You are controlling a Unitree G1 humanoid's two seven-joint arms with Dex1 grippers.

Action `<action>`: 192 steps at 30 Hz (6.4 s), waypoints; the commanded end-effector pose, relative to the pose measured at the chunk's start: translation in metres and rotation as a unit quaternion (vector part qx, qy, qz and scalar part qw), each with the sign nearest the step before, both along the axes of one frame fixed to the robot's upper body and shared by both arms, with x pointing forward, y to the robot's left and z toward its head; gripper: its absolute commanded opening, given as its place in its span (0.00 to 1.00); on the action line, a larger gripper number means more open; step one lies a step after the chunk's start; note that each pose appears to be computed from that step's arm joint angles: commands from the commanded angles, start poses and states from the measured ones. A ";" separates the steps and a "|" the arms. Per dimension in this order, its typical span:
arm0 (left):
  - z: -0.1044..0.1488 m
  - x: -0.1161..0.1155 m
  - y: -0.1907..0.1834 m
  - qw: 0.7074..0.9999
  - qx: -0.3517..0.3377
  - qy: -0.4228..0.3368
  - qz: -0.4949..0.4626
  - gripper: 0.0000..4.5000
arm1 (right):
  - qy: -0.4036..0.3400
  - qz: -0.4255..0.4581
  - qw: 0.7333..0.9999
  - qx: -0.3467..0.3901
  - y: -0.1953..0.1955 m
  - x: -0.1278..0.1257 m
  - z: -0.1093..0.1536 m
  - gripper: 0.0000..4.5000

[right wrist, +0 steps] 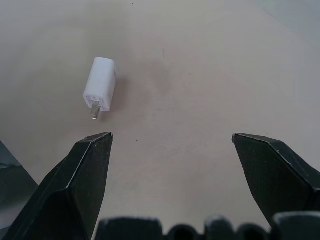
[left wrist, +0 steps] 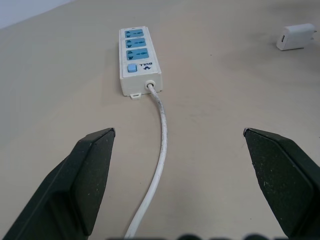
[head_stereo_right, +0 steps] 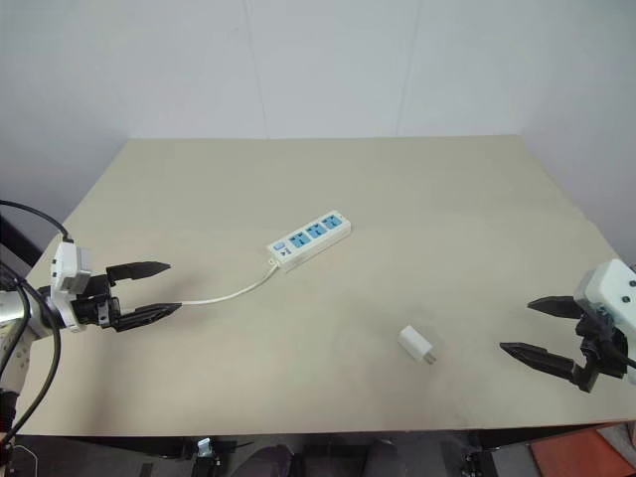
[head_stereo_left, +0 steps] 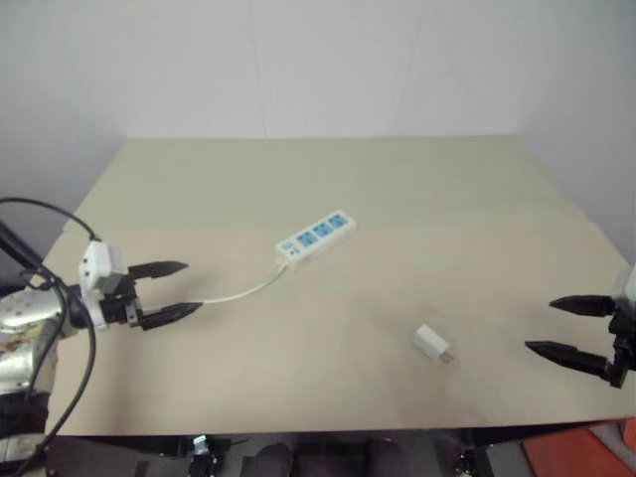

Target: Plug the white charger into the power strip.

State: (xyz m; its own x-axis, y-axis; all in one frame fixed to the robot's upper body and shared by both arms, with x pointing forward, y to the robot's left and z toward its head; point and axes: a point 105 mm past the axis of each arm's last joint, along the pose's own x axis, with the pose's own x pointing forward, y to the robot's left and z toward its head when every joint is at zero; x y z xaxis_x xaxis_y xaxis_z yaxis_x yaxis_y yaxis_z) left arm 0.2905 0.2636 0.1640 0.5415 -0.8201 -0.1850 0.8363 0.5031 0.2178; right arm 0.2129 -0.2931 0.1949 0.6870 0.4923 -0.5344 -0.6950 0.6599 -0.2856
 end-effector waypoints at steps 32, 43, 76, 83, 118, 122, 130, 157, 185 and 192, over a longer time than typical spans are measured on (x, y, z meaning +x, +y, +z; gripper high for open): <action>-0.025 0.105 -0.077 0.991 -0.084 -0.087 0.063 1.00 | -0.147 0.033 0.988 0.039 0.063 0.050 0.031 1.00; -0.038 0.128 -0.136 0.993 -0.085 -0.052 0.060 1.00 | -0.174 0.037 0.980 0.090 0.112 0.054 0.027 1.00; -0.084 0.133 -0.159 0.992 -0.037 0.031 0.120 0.91 | -0.169 0.025 0.979 0.108 0.129 0.063 0.018 1.00; -0.077 0.128 -0.166 0.994 -0.064 0.032 0.083 0.73 | -0.168 0.026 0.979 0.108 0.130 0.064 0.018 1.00; -0.080 0.024 -0.137 0.950 0.058 -0.015 -0.305 0.73 | 0.191 -0.020 0.965 -0.179 0.126 0.061 -0.027 1.00; -0.080 0.022 -0.140 0.950 0.052 -0.010 -0.307 0.73 | 0.206 -0.015 0.966 -0.159 0.139 0.062 -0.037 1.00; -0.080 0.021 -0.139 0.951 0.051 -0.008 -0.305 0.73 | 0.226 -0.041 0.962 -0.149 0.145 0.066 -0.053 1.00; -0.080 0.023 -0.140 0.953 0.060 -0.004 -0.298 0.73 | 0.265 -0.102 0.948 -0.142 0.138 0.069 -0.073 0.41; -0.072 0.037 -0.168 0.962 0.069 -0.008 -0.264 0.73 | -0.063 0.240 0.936 0.252 0.230 0.095 0.033 0.25; -0.072 0.042 -0.166 0.967 0.070 -0.011 -0.244 0.73 | -0.050 0.320 0.861 0.391 0.237 0.097 0.036 0.25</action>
State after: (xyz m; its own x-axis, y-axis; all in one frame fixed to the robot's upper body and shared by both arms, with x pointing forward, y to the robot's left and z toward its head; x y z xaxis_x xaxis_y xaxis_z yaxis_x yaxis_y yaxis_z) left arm 0.3285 0.0954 0.0923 0.0687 -0.9587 -0.2761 0.9663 -0.0048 0.2573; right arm 0.3132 -0.0514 0.2148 0.2104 0.9735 0.0894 -0.9774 0.2078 0.0384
